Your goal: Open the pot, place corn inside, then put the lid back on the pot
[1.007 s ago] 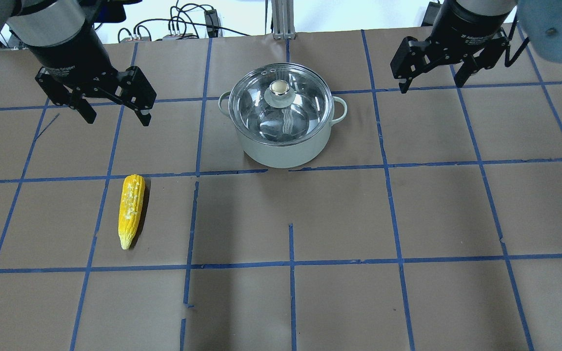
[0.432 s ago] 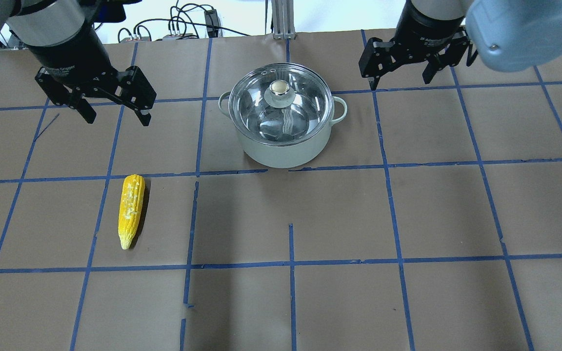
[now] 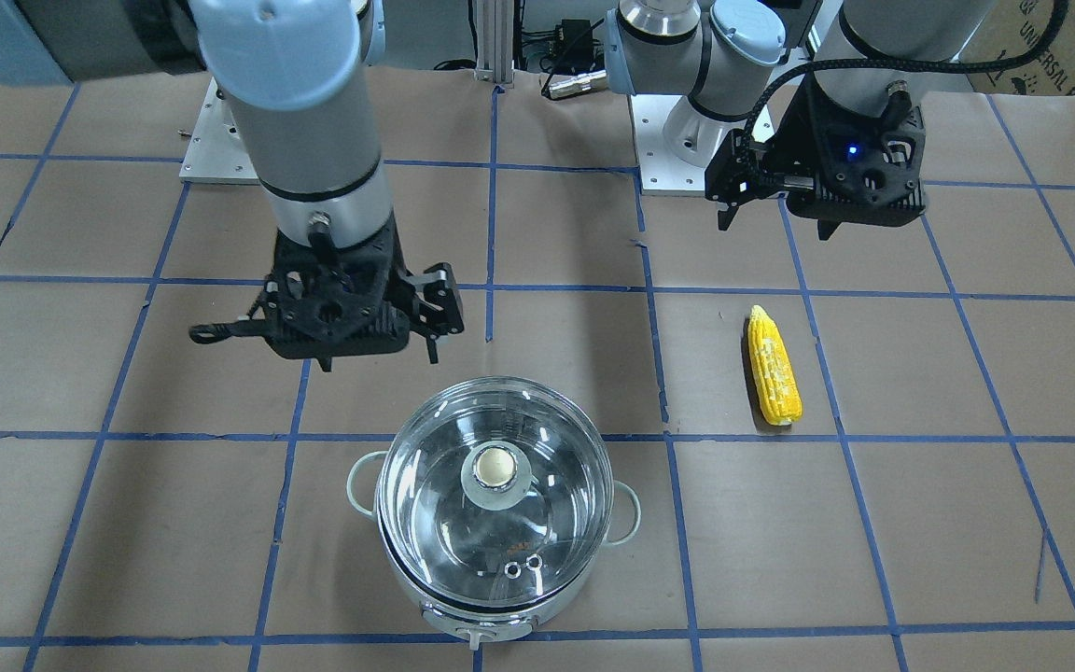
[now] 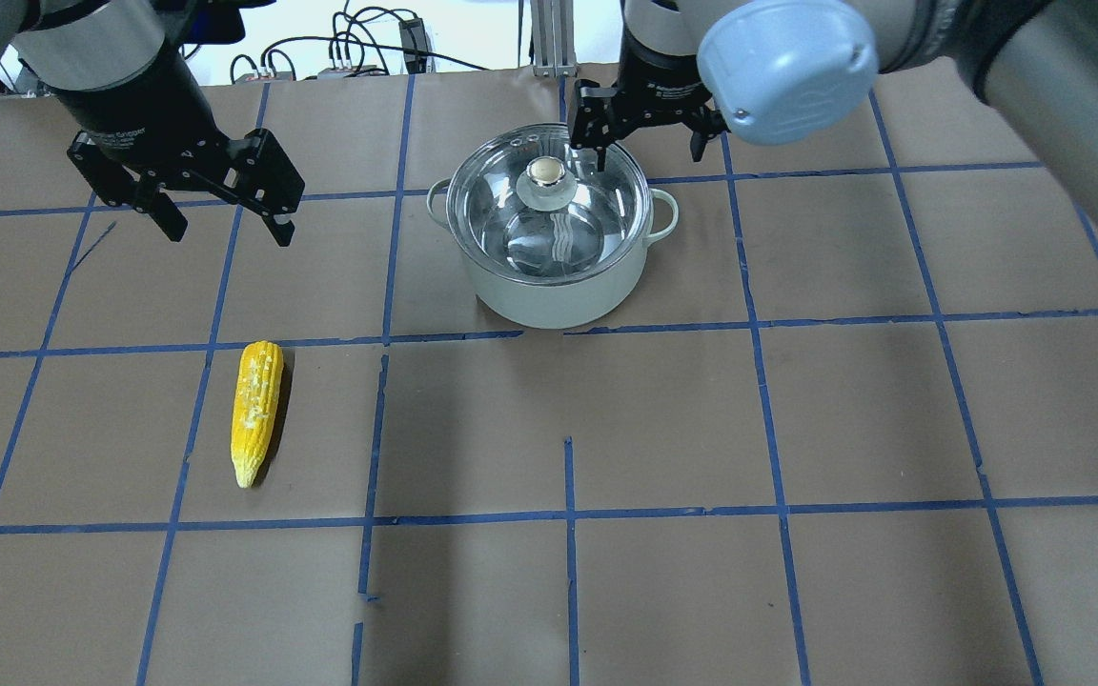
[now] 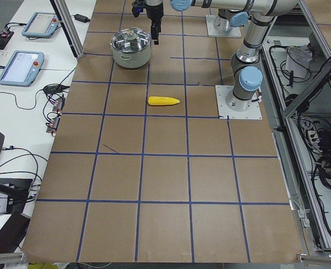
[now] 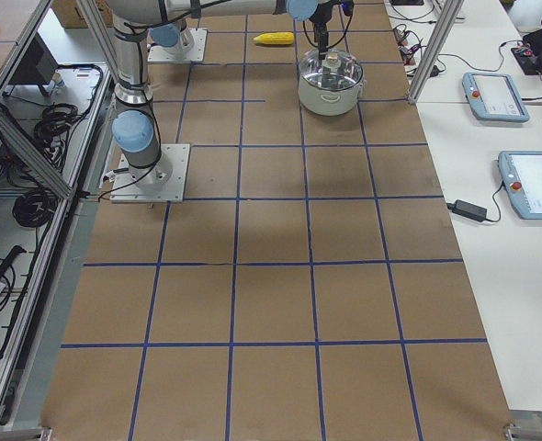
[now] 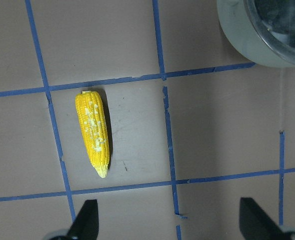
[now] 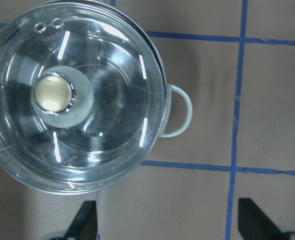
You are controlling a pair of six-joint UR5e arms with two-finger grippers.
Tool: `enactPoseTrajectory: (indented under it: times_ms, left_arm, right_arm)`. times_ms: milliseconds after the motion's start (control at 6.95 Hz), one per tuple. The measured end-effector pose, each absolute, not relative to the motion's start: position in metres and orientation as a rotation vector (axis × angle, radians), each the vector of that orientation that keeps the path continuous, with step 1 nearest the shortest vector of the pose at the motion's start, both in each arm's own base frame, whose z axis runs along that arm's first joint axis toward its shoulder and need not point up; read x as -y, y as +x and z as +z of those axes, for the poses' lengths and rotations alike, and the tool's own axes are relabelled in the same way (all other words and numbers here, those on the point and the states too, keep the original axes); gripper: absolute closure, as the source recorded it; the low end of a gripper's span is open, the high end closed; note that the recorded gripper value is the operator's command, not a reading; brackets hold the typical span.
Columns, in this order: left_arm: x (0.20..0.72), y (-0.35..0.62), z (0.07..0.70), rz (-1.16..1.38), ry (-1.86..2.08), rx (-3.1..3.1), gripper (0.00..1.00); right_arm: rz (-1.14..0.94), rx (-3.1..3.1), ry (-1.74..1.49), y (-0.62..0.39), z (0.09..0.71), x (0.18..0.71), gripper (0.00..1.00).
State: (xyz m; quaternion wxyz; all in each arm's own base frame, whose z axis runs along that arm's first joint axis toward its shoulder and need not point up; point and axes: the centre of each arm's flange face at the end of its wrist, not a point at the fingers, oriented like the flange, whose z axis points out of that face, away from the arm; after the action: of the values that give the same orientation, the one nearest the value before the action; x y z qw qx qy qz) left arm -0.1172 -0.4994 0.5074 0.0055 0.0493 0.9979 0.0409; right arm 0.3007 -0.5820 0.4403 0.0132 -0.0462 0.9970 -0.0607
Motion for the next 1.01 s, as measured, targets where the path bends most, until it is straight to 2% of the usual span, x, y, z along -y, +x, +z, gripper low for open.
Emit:
enactPoseTrajectory:
  times_ms: [432, 1007]
  left_arm:
    - [0.499, -0.117, 0.508, 0.126, 0.155, -3.125, 0.0]
    - [0.499, -0.117, 0.508, 0.128, 0.156, -3.124, 0.0]
  right_arm:
    - [-0.133, -3.102, -0.206, 0.361, 0.391, 0.617, 0.02]
    - [-0.084, -3.105, -0.232, 0.375, 0.368, 0.624, 0.03]
